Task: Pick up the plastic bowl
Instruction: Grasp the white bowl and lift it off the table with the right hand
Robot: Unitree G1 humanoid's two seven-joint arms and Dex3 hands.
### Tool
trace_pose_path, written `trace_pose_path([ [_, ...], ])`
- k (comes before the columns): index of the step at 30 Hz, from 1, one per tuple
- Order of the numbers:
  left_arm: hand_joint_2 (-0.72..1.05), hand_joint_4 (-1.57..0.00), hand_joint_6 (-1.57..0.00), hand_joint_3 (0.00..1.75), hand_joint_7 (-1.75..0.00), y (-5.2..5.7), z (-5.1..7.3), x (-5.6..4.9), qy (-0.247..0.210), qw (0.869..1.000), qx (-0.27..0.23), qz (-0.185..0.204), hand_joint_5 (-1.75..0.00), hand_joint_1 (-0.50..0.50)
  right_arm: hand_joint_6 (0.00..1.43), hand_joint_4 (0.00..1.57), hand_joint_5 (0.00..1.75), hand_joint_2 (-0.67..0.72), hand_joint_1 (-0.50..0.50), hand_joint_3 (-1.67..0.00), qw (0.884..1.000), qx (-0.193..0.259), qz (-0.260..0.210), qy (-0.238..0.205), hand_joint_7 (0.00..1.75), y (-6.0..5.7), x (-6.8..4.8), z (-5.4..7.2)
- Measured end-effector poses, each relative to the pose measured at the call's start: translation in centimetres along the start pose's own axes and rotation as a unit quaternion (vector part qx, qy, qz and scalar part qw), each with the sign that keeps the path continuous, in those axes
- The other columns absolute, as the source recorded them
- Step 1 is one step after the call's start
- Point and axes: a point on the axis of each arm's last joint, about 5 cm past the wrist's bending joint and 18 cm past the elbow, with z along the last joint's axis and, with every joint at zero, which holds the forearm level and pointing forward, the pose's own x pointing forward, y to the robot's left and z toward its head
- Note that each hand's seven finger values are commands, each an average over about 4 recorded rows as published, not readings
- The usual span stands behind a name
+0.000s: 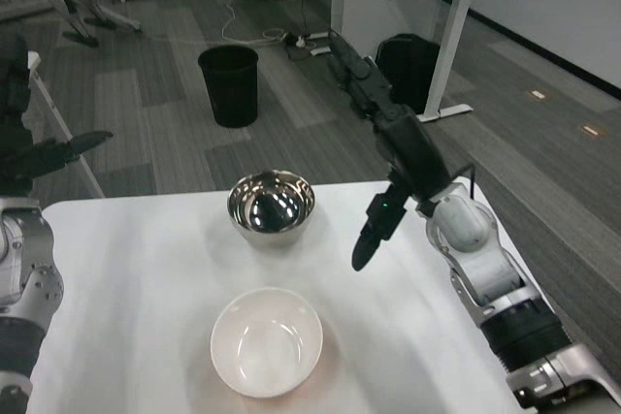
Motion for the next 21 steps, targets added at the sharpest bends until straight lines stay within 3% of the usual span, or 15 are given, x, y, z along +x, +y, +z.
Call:
trace_pose_path([
  [5,0.21,0.00,0.00,0.02,0.00,0.1,-0.8,-0.4,0.027,1.000,0.006,0.003,0.00,-0.50,0.00,0.00,0.00,0.25,-0.44,0.00,0.992,-0.053,0.114,-0.007,0.00,1.1,0.7,0.9],
  [10,0.21,0.00,0.00,0.02,0.00,0.5,-1.6,-0.7,0.054,0.998,0.016,0.009,0.00,-0.50,0.00,0.00,0.00,0.15,-0.42,0.00,0.965,-0.118,0.234,-0.012,0.00,2.4,0.9,2.3],
  [12,0.18,0.00,0.00,0.00,0.00,0.6,-1.8,-0.7,0.063,0.998,0.021,0.007,0.00,-0.50,0.00,0.00,0.00,0.12,-0.43,0.00,0.945,-0.149,0.292,-0.020,0.00,3.1,1.0,3.0],
  [15,0.16,0.00,0.00,0.00,0.00,0.7,-2.0,-0.3,0.076,0.997,0.030,-0.002,0.00,-0.50,0.00,0.00,0.00,-0.02,-0.46,0.00,0.900,-0.193,0.389,-0.040,0.00,4.7,0.8,4.3],
  [21,0.16,0.00,0.00,0.00,0.00,1.0,-2.1,0.4,0.085,0.995,0.040,-0.013,0.00,-0.50,0.00,0.00,0.00,0.12,-0.46,0.00,0.838,-0.266,0.471,-0.066,0.00,5.9,0.9,5.6],
])
